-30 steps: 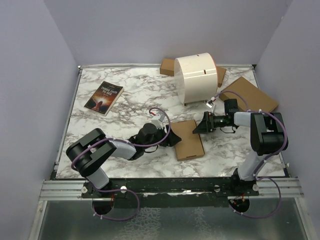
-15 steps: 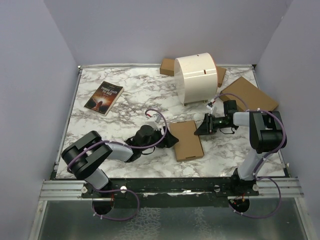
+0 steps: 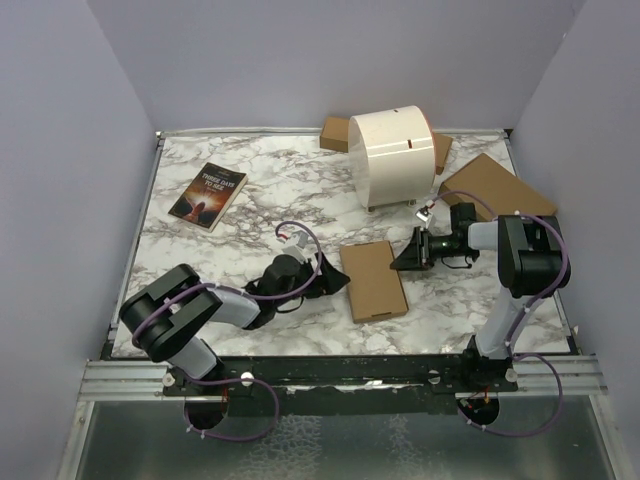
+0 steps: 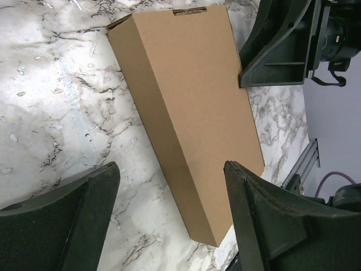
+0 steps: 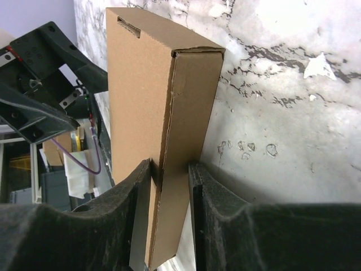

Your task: Fold the paper box

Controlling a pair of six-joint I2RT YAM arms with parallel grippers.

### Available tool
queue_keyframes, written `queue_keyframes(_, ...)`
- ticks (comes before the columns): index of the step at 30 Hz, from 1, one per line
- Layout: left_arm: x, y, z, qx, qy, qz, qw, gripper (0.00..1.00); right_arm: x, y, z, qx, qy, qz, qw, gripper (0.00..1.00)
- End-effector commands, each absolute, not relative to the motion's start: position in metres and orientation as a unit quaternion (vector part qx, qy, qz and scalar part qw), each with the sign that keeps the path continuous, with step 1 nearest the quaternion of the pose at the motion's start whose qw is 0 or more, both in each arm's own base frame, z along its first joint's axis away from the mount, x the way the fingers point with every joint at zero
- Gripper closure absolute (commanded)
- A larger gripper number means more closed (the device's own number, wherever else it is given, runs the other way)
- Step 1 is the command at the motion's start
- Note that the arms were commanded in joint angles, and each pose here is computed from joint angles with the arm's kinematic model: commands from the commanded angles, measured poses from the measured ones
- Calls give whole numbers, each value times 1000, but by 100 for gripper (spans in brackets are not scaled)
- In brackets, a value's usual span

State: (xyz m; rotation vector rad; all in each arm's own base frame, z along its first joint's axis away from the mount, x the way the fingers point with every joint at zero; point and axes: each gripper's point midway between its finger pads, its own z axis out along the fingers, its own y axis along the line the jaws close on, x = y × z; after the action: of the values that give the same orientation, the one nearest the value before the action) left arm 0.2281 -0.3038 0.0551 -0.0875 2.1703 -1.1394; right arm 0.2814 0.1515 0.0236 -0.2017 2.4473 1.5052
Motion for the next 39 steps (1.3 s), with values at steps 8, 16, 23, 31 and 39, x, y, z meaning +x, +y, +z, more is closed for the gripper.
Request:
queue_keyframes(8,234,-322,58,-73,808,-487,322,22,282,131,-8,-36,866,486,114,75)
queue_keyframes(16,233,-333,46,-75,813,-486,310,22,281,130,-11,-33,866,486,111,76)
queue_keyframes(23,232,-337,43,-79,811,-492,305,22,280,128,-15,-25,868,485,105,76)
queue_keyframes(31,231,-345,40,-88,805,-505,297,24,280,127,-16,-22,868,486,104,77)
queue_keyframes(39,233,-358,41,-81,806,-504,299,34,281,130,-10,-30,858,500,110,77)
